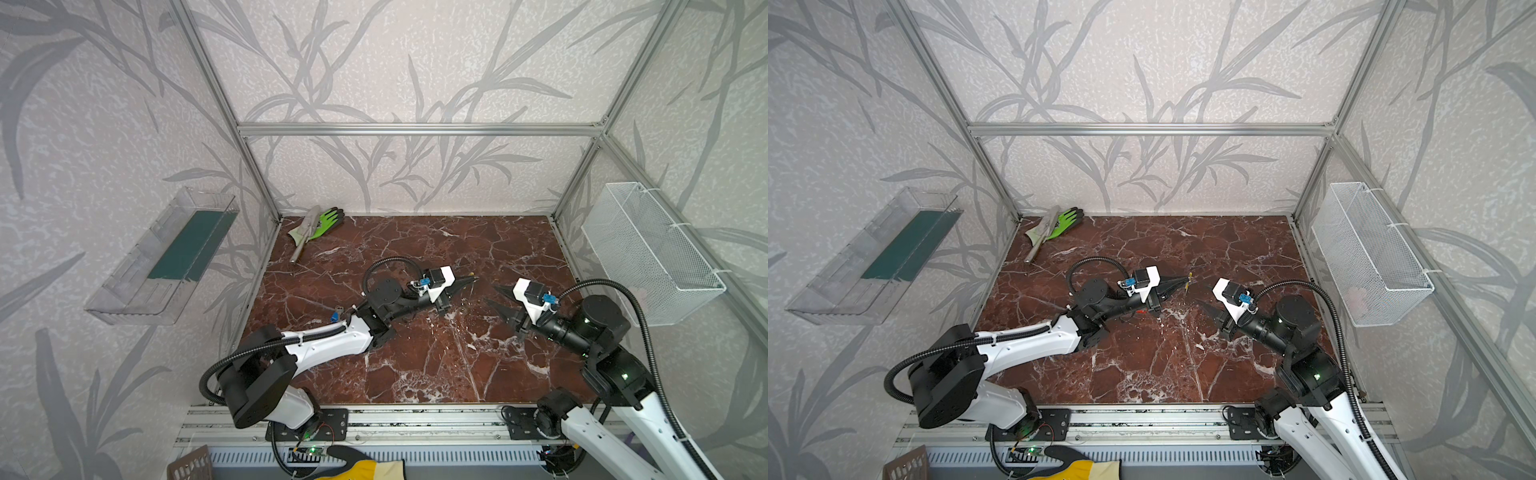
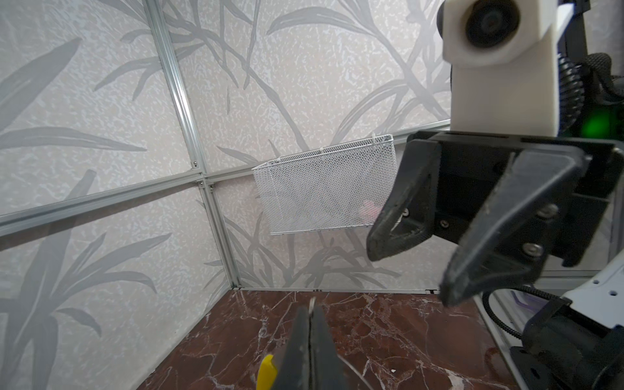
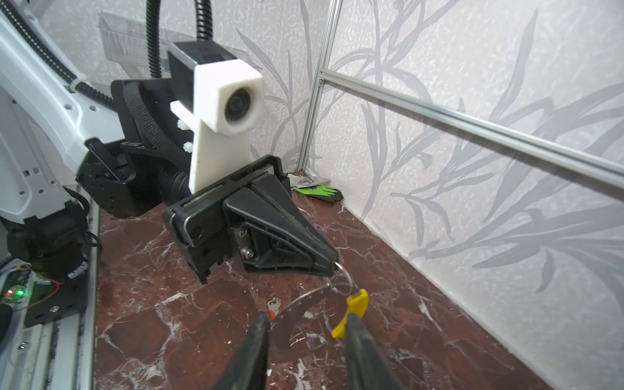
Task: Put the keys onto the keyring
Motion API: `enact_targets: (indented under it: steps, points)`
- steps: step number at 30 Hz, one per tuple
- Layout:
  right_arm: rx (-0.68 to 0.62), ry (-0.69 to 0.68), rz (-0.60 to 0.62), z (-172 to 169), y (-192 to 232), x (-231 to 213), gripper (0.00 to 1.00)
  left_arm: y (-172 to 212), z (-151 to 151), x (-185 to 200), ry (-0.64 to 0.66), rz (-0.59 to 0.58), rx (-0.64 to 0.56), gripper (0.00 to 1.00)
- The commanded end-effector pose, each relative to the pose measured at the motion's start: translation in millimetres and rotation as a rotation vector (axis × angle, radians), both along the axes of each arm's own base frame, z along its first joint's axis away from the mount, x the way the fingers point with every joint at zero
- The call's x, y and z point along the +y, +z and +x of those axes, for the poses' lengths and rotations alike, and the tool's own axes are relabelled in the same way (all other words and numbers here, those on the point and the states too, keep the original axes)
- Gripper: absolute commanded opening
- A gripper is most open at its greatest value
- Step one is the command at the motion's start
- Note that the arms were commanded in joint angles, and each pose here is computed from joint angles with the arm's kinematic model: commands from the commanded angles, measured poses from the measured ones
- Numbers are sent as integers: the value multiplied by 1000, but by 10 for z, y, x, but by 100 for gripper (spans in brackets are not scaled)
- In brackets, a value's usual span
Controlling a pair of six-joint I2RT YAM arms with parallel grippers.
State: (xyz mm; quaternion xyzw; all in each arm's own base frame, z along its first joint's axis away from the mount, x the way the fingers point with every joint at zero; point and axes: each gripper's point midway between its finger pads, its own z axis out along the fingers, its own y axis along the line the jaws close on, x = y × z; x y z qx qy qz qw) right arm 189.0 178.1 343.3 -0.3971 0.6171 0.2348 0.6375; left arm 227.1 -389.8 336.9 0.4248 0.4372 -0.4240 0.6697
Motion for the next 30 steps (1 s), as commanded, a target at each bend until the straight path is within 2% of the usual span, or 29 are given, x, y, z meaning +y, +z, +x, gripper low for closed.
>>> enact_targets:
  steps: [1,7,14,23,30]
  points:
    - [-5,2,-27,6,-20,-23,32,290,-192,0,-115,-82,-33,0]
    - [12,19,4,114,-62,34,25,319,-273,18,-154,-80,-32,0]
    - [51,57,39,154,-112,74,25,330,-315,46,-167,-75,-33,0]
    - [52,121,73,93,-109,136,23,335,-360,48,-193,-70,-28,0]
    - [76,177,75,33,-131,193,15,343,-391,56,-212,-69,-29,0]
